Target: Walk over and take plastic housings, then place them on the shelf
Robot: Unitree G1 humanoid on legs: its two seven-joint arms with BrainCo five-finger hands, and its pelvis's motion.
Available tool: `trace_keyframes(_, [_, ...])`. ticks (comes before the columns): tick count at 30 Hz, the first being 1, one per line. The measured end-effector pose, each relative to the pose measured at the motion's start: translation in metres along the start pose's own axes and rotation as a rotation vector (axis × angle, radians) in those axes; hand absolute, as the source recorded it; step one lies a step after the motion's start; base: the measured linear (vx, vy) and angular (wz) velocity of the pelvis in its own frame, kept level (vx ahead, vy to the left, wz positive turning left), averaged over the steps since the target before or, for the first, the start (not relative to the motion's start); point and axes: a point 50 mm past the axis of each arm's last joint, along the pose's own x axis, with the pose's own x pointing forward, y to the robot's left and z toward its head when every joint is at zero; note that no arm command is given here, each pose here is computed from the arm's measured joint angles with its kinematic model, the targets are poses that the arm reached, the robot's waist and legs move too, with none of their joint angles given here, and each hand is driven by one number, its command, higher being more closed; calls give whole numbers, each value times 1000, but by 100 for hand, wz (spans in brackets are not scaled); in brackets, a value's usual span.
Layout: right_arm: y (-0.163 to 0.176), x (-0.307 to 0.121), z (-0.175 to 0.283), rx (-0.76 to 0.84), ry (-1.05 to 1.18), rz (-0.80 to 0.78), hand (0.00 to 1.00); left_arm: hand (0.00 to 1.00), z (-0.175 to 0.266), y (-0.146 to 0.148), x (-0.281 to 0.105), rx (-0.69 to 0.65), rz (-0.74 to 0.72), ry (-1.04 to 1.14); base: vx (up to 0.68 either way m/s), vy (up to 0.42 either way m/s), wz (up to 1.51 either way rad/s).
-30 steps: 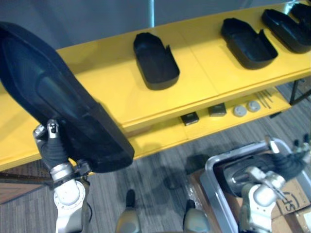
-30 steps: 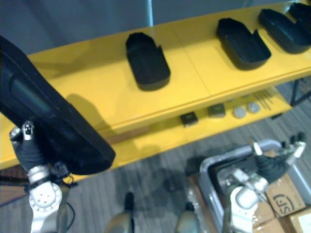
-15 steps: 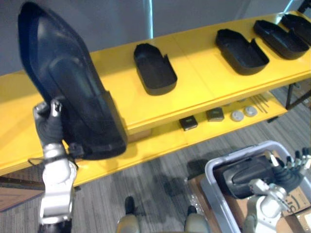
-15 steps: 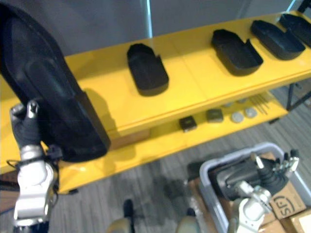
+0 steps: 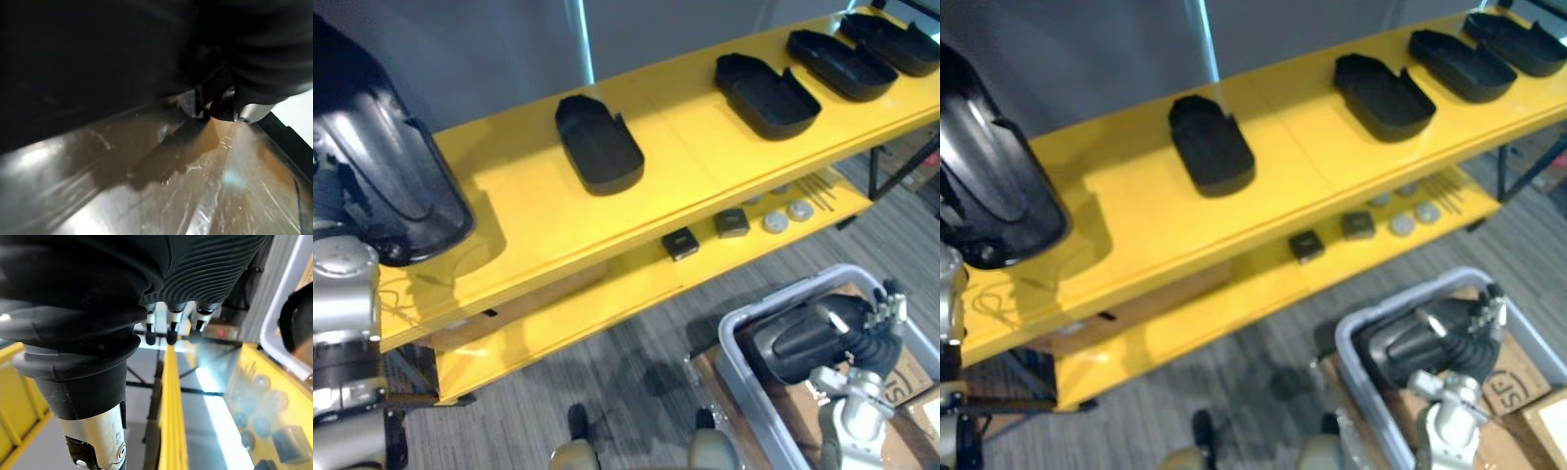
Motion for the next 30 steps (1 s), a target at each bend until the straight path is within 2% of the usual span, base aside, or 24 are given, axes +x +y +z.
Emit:
trace_keyframes(4, [-2, 0, -1, 9, 8, -7, 0, 100, -16, -5, 7, 21, -55, 136, 3, -1, -1])
trace_keyframes(7, [-5, 2, -1, 8, 10, -18, 0, 100, -12, -4, 11, 33, -71, 160, -1, -5, -11])
trace_keyframes(15, [-9, 4, -3, 21, 28, -30, 0, 100, 9, -5, 17, 164, -66, 114, -18, -28, -7])
trace_keyframes(23, [-11, 5, -4, 28, 36, -20, 0, 100, 21, 1, 20, 354, -64, 86, -10, -4, -2])
trace_keyframes(30, [-11, 10, -1, 20, 16, -8, 0, 100, 20, 2, 20, 355, -72, 102, -6, -3, -7])
